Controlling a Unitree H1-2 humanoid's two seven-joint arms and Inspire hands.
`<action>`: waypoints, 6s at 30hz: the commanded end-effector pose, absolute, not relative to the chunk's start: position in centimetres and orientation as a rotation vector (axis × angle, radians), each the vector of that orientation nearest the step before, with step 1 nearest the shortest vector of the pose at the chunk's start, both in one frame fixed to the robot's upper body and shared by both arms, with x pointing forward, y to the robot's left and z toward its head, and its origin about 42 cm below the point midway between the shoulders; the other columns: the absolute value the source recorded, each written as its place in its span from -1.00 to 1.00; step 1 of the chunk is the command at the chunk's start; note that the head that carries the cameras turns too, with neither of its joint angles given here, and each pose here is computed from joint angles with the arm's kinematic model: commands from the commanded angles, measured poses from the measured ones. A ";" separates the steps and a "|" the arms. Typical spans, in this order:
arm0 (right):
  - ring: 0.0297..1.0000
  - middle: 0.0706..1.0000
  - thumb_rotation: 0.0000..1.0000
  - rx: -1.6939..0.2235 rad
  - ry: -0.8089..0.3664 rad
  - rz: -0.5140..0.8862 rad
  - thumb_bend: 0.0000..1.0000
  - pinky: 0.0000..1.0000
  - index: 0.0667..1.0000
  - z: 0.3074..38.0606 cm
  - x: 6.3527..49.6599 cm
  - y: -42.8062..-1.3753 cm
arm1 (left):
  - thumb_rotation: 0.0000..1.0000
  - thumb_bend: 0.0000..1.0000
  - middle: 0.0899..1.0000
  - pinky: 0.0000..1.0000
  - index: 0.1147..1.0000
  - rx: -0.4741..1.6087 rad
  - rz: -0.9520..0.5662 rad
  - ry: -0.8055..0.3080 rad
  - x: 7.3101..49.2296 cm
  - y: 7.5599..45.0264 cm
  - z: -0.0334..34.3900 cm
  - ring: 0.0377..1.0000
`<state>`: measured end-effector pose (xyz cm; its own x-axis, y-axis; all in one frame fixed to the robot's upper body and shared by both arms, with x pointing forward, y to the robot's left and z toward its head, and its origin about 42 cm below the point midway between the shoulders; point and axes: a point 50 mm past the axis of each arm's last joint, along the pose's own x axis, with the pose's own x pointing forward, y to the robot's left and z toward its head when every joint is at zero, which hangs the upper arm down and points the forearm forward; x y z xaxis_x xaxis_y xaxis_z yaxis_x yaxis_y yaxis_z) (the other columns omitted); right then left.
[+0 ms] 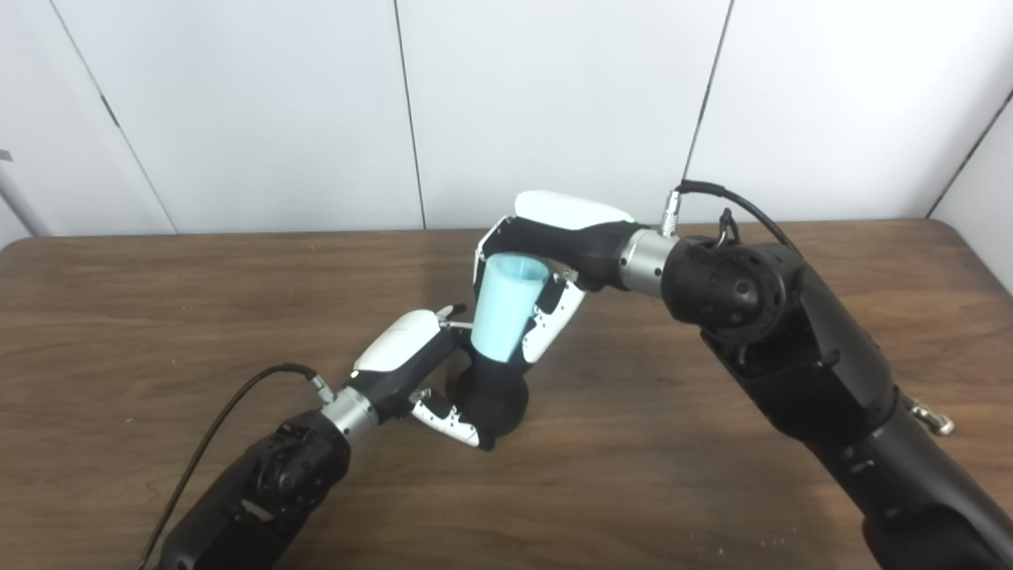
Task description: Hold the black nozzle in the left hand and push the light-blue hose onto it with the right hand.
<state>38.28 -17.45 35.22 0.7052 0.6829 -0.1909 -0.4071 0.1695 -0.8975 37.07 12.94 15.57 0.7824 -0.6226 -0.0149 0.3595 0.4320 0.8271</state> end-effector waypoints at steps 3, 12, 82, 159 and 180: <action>-0.20 -0.11 -1.00 -1.201 -0.398 0.803 0.04 -0.28 -0.07 37.9 37.5 -17.3 | -1.00 0.05 -0.14 1.00 -0.15 1.007 -0.710 -0.174 36.2 13.5 12.7 0.18; -0.21 -0.12 -1.00 -1.186 -0.405 0.803 0.04 -0.29 -0.04 37.1 37.4 -17.2 | -1.00 0.05 -0.12 1.00 -0.17 1.011 -0.718 -0.172 36.2 13.6 12.8 0.16; -0.25 -0.11 -1.00 -1.543 -0.586 0.802 0.03 -0.32 -0.01 29.6 37.6 -15.7 | -1.00 0.05 -0.11 1.00 -0.17 1.012 -0.723 -0.157 35.9 13.7 13.3 0.15; 1.00 1.00 -0.29 -1.277 -0.730 0.589 1.00 0.80 1.00 34.5 35.3 -19.0 | -1.00 0.05 -0.18 1.00 -0.13 1.018 -0.689 -0.113 37.2 14.4 13.1 0.14; 1.00 1.00 0.26 -1.154 -0.671 0.719 0.83 0.99 1.00 33.2 33.2 -20.4 | -1.00 0.05 -0.18 1.00 -0.13 1.016 -0.693 -0.110 37.3 14.5 13.2 0.13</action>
<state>33.56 -20.46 31.18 0.6329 0.7729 0.0467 -0.2089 0.2285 -0.9509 37.76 12.82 16.13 0.7865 -0.6150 -0.0560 0.3865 0.4195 0.8214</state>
